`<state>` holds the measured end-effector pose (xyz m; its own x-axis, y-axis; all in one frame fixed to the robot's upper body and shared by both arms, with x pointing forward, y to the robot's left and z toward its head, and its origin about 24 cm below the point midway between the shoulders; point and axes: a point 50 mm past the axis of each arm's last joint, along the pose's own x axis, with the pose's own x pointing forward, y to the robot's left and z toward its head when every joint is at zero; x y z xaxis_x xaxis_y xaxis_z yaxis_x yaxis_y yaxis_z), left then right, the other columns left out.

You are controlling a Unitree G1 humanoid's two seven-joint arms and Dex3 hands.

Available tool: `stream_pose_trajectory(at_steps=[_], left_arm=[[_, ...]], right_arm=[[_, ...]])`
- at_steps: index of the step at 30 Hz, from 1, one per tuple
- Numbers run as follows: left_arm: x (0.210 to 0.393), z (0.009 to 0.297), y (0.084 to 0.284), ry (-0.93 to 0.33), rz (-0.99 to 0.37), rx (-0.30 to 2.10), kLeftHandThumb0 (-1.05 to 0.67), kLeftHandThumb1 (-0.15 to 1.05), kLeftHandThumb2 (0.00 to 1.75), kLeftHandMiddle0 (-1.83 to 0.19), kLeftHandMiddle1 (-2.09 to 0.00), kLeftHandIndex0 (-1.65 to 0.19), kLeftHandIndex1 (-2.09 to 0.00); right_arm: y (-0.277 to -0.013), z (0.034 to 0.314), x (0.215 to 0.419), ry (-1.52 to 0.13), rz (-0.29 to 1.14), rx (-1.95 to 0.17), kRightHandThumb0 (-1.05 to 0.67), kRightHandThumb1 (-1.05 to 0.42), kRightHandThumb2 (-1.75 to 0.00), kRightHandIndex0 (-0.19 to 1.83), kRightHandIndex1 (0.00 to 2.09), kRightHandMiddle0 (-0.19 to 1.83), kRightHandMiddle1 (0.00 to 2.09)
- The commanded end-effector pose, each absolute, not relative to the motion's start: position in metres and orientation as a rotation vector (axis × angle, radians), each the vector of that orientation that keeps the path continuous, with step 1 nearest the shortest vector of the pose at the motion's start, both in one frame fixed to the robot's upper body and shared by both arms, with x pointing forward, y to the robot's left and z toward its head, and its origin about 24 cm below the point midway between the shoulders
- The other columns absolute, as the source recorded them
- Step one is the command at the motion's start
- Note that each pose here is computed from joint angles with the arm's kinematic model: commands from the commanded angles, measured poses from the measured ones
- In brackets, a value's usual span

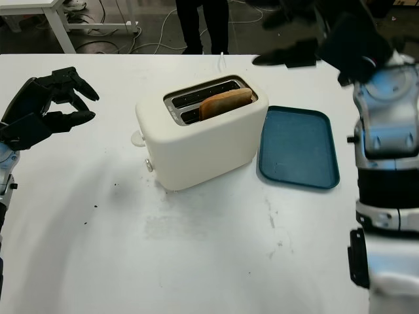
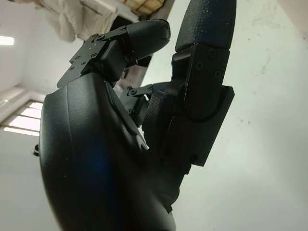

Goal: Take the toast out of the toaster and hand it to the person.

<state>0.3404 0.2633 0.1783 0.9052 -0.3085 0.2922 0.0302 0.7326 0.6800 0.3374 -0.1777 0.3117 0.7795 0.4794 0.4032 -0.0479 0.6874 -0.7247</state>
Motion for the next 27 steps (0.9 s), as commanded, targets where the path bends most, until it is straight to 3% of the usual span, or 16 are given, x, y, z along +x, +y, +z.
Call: stream_pose_trajectory(at_steps=[1,6,9,12,20,27], left_arm=[[0.339,0.179,0.265,-0.409,-0.181,0.73,-1.05,0.92,0.25,-0.63,-1.36,-0.46,-1.36],[0.339,0.18,0.265,-0.414,-0.179,0.732,-1.05,0.92,0.25,-0.62,-1.37,-0.45,-1.37],[0.339,0.18,0.265,-0.412,-0.178,0.725,-1.05,0.92,0.25,-0.63,-1.37,-0.45,-1.37],[0.339,0.18,0.265,-0.415,-0.18,0.727,-1.05,0.92,0.25,-0.62,-1.37,-0.44,-1.37],[0.339,0.18,0.265,-0.418,-0.181,0.73,-1.05,0.92,0.26,-0.62,-1.37,-0.43,-1.37],[0.339,0.179,0.266,-0.418,-0.178,0.721,-1.05,0.92,0.25,-0.62,-1.37,-0.43,-1.38]], right_arm=[[-0.167,0.321,0.338,-0.671,0.34,-0.829,-0.12,-0.42,-0.01,0.59,1.03,0.9,0.23],[-0.151,0.321,0.344,-0.695,0.388,-0.983,-0.23,-0.38,-0.01,0.73,0.86,0.94,0.28],[-0.144,0.315,0.348,-0.702,0.446,-1.037,-0.14,-0.39,-0.01,0.78,0.76,0.94,0.25],[-0.138,0.307,0.352,-0.681,0.486,-1.076,-0.19,-0.4,0.0,0.82,0.69,0.95,0.23],[-0.133,0.283,0.361,-0.604,0.583,-1.152,-0.43,-0.53,-0.03,0.81,0.59,0.92,0.16],[-0.135,0.274,0.36,-0.54,0.611,-1.247,-0.53,-0.65,-0.04,0.71,0.54,0.85,0.1]])
